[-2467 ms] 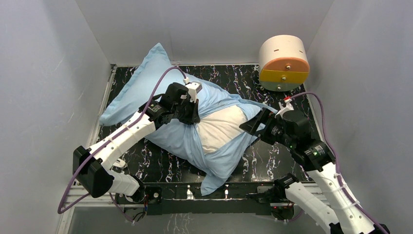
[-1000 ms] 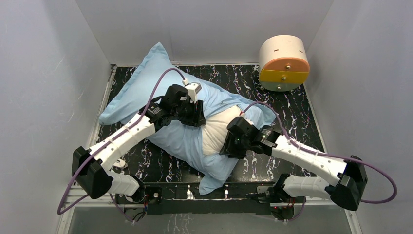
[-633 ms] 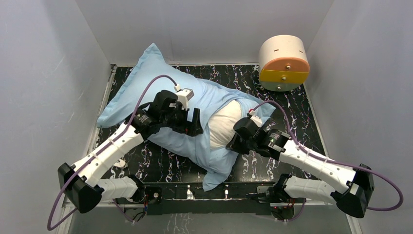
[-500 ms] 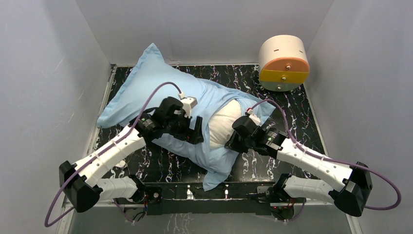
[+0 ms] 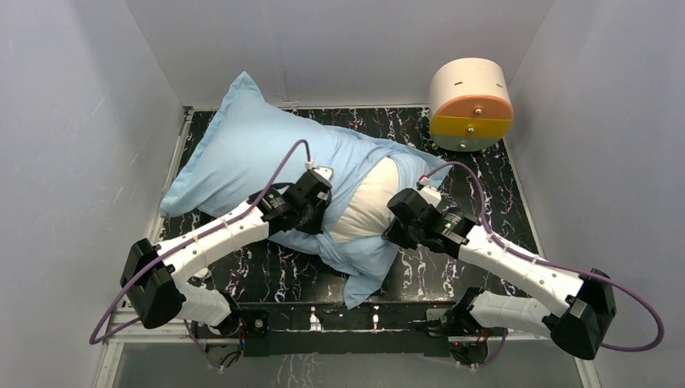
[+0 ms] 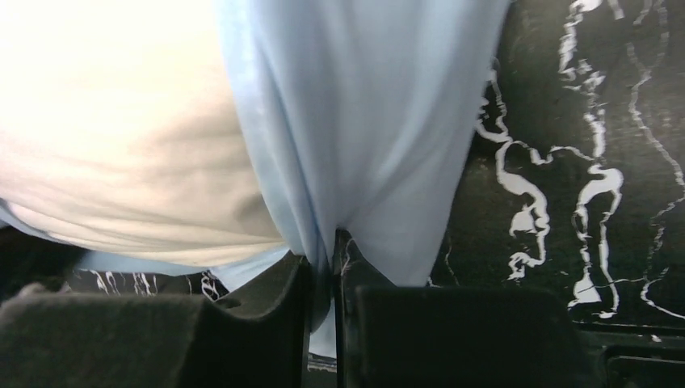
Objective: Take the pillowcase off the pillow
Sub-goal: Remove the pillow from the pillowcase.
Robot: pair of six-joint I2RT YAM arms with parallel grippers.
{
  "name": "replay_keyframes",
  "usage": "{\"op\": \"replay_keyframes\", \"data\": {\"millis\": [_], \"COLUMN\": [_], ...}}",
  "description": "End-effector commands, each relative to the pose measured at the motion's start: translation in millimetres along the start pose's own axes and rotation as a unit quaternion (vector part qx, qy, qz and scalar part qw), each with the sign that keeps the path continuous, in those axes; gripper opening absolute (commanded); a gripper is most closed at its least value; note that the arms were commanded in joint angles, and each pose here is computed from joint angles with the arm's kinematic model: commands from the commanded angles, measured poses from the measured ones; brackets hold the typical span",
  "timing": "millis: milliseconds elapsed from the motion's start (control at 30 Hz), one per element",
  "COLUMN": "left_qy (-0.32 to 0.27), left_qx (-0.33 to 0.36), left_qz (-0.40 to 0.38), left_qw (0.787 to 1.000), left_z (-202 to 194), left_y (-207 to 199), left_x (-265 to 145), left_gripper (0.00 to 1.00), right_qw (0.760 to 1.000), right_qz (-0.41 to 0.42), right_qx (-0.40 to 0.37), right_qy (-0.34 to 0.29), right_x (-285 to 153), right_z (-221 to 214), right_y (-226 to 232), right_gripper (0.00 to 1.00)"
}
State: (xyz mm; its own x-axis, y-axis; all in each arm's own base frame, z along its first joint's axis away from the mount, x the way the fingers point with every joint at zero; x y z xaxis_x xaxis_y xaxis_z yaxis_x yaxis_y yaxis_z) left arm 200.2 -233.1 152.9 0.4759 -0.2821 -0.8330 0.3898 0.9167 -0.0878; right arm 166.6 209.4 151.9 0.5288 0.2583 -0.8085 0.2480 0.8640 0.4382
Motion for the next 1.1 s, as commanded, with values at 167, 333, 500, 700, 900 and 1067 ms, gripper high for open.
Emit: {"op": "replay_keyframes", "data": {"millis": [167, 333, 500, 700, 900, 1067], "left_qy": [-0.047, -0.031, -0.029, -0.029, -0.051, -0.065], "left_qx": [-0.097, -0.091, -0.102, -0.099, -0.101, -0.104], "left_qz": [0.141, -0.01, -0.095, -0.132, -0.005, 0.111], "left_qw": [0.984, 0.995, 0.99, 0.986, 0.994, 0.986], "left_z": [22, 26, 23, 24, 21, 46], "left_y": [121, 73, 47, 36, 77, 135], "left_x": [-12, 0, 1, -3, -9, -29], "left_gripper": [0.0, 0.0, 0.0, 0.0, 0.0, 0.0], "right_qw": [0.993, 0.997, 0.984, 0.962, 0.986, 0.987], "right_qz": [-0.09, -0.007, 0.123, 0.209, 0.043, -0.007], "right_qx": [-0.022, 0.0, -0.004, 0.047, 0.081, 0.076], "right_qy": [0.07, 0.079, 0.126, 0.168, 0.138, 0.143], "right_x": [1, -7, -31, -21, 25, 15], "right_z": [-23, -14, -11, -21, -43, -70], "right_y": [-104, -60, 2, 43, -40, -104], "right_gripper": [0.3, 0.43, 0.56, 0.79, 0.18, 0.04]}}
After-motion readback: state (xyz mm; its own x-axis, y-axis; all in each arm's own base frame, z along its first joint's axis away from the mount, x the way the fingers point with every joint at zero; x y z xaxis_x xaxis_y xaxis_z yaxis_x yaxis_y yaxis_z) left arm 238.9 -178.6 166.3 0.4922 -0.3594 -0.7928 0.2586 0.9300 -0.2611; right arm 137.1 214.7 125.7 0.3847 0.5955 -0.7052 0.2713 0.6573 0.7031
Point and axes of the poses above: each gripper's point midway between its finger pads, its own x axis out along the fingers, its own y axis along the line the jaws close on, z = x × y, the point moved 2 cm from there along -x, back along the fingers, and after that the axes turned 1 degree about x, right-handed, at the moved point
